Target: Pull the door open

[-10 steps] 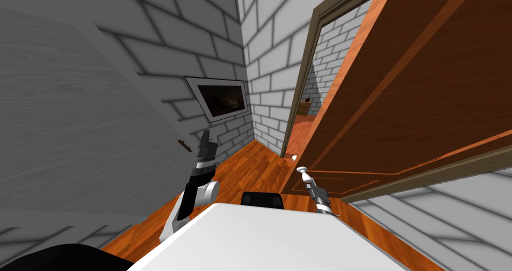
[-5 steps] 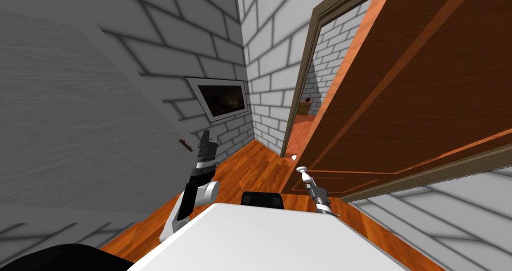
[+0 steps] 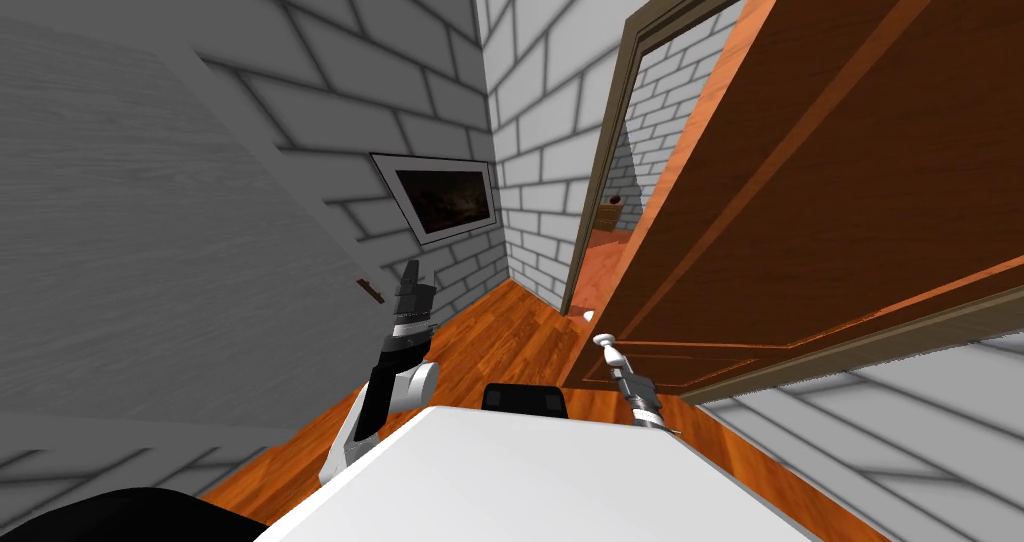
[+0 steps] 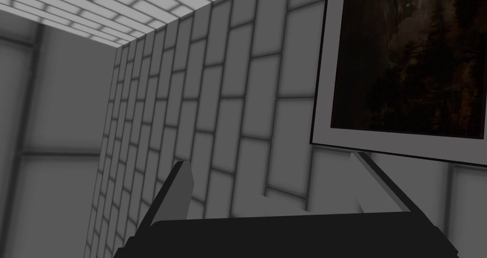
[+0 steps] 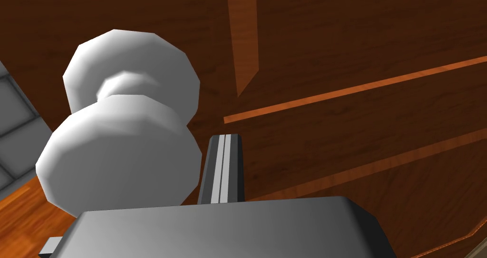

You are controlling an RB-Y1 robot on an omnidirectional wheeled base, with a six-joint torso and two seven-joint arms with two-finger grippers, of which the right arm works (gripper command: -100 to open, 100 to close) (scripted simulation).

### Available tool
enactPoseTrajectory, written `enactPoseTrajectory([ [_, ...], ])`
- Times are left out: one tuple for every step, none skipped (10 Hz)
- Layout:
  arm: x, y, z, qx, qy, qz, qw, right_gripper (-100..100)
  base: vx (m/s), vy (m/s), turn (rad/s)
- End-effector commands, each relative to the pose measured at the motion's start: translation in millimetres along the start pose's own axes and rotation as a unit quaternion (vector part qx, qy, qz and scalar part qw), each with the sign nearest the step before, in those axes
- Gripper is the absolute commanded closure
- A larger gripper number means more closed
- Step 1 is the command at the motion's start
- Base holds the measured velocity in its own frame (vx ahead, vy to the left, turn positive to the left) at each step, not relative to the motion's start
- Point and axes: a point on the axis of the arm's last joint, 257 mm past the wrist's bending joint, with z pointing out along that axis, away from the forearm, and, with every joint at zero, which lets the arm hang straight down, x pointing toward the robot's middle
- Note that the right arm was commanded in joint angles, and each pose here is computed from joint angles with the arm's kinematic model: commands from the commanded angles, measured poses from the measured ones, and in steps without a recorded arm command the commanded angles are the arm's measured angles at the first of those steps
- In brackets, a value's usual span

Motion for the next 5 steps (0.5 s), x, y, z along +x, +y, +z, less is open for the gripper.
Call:
enactPoseTrajectory([
  [0.4, -3.2, -2.6, 0.010, 0.001, 0.001, 0.9999, -100, -0.103, -0.036, 0.118],
  [0.5, -4.2, -3.5, 0.013, 0.002, 0.002, 0.9999, -100, -0.179, -0.028, 0.104],
  [0.7, -6.5, -5.4, 0.021, 0.002, 0.003, 0.9998, -100, -0.172, -0.038, 0.059],
  [0.8, -7.7, -6.5, 0.025, 0.003, 0.003, 0.9997, -100, -0.160, -0.001, 0.076],
  [0.8, -7.7, -6.5, 0.025, 0.003, 0.003, 0.9997, -100, -0.099, -0.010, -0.010],
])
